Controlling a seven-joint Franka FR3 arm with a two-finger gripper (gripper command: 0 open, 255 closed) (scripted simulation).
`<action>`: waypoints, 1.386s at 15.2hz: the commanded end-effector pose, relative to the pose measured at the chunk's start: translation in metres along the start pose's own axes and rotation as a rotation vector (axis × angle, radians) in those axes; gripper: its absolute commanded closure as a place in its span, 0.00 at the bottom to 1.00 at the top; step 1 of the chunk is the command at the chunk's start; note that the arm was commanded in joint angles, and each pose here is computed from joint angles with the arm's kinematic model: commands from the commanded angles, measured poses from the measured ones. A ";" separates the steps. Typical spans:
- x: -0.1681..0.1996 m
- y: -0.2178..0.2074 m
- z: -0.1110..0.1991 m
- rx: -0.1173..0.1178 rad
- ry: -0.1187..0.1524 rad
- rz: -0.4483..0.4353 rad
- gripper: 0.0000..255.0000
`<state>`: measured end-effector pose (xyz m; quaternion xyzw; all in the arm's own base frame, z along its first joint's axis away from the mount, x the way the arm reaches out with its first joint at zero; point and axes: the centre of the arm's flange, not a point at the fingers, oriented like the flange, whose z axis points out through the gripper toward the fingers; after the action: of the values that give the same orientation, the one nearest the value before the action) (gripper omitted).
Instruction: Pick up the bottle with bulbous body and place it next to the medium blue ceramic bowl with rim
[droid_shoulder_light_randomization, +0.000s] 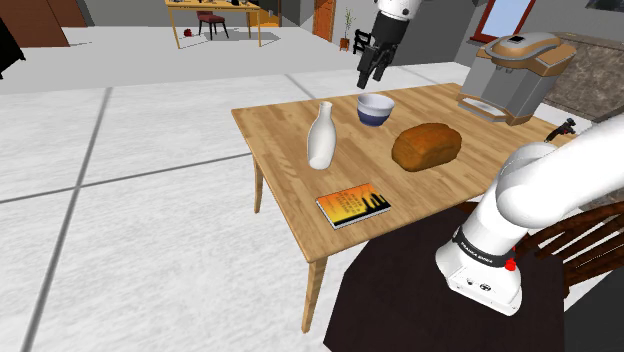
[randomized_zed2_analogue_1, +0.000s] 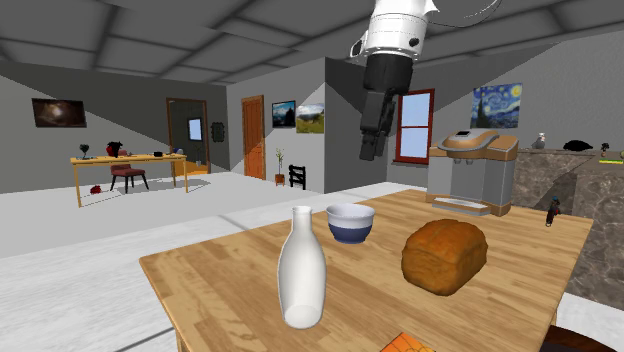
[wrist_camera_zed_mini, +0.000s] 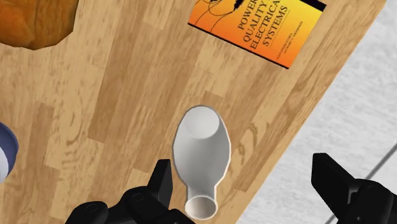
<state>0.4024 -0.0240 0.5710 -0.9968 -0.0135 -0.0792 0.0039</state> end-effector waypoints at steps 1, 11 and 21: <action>0.021 0.002 0.016 -0.006 -0.006 0.014 0.00; 0.116 0.023 0.111 -0.040 -0.044 0.079 0.00; 0.126 0.028 0.164 -0.044 -0.049 0.087 0.00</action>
<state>0.5529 -0.0470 0.4324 -0.9979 0.0317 -0.0545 -0.0150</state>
